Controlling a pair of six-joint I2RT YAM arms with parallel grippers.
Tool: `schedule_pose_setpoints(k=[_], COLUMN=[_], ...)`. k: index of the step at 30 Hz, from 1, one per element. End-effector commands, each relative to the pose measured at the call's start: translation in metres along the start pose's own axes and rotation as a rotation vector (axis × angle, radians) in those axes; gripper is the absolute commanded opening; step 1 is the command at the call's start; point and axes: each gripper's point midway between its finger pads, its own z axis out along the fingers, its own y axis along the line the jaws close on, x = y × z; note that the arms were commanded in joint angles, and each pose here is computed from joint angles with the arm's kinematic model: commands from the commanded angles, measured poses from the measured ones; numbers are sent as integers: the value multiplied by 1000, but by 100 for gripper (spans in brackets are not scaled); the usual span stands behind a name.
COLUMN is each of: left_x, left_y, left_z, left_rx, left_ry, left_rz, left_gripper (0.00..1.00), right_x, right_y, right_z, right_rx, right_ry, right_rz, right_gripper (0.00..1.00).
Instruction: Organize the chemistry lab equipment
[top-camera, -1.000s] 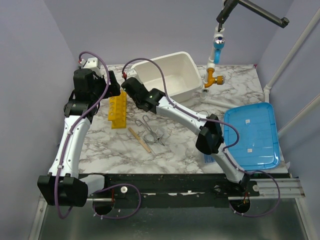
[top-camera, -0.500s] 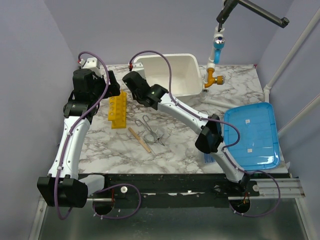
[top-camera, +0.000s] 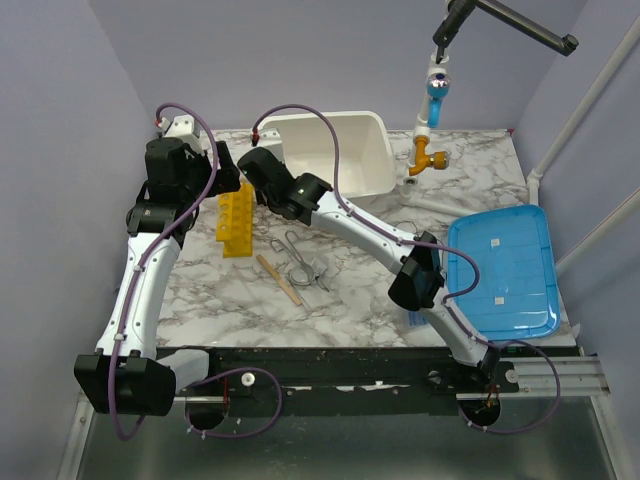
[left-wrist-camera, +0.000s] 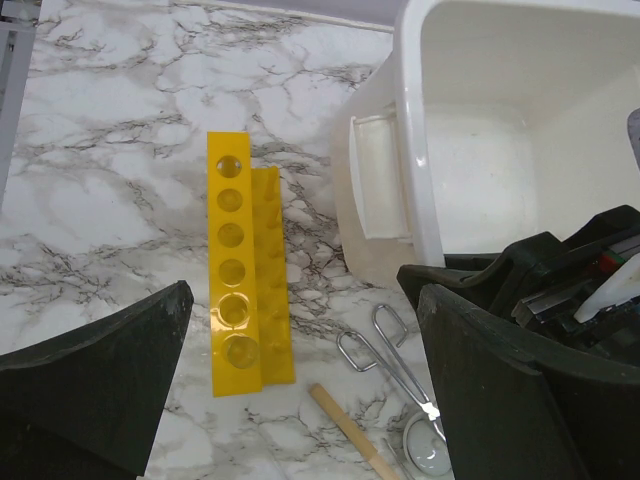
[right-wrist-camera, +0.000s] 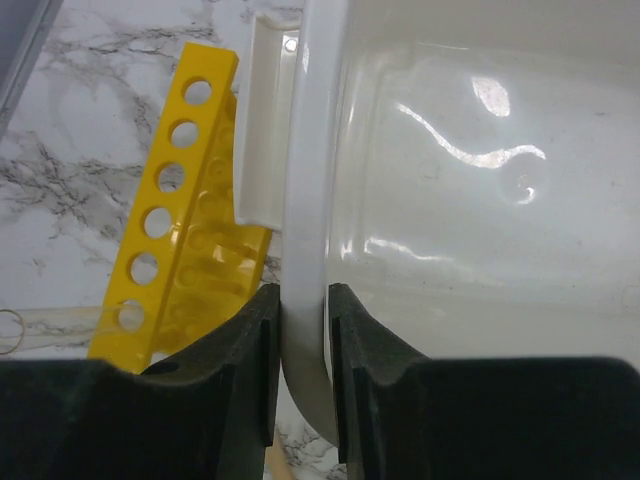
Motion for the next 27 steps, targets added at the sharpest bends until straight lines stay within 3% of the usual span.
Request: schedule_pose_setpoints(k=[1,7,13,23,27], left_x=[-7,-7,-8,-15,-15], left_y=[-1,-2,-1,-10,-17], left_z=[-6,-7,-8,-19,-21], left_rx=[-5,-4,-7,24,41], left_ry=[-31,-31,-36,-77,-85], left_rz=[0,1,7,38,58], left_gripper=[99,99,99,99,99], right_x=[-8,-30,-46,-28,11], right_y=[18,14,11,-45,-65], right_z=[1,-12,-39,-108,-117], right_rx=[-44,-52,-101,-100,-97], right_ry=[-40,-102,-126,-109,-48], right_rz=[72,47,-2,-23,-46], right_gripper=[39,67,81,88,88])
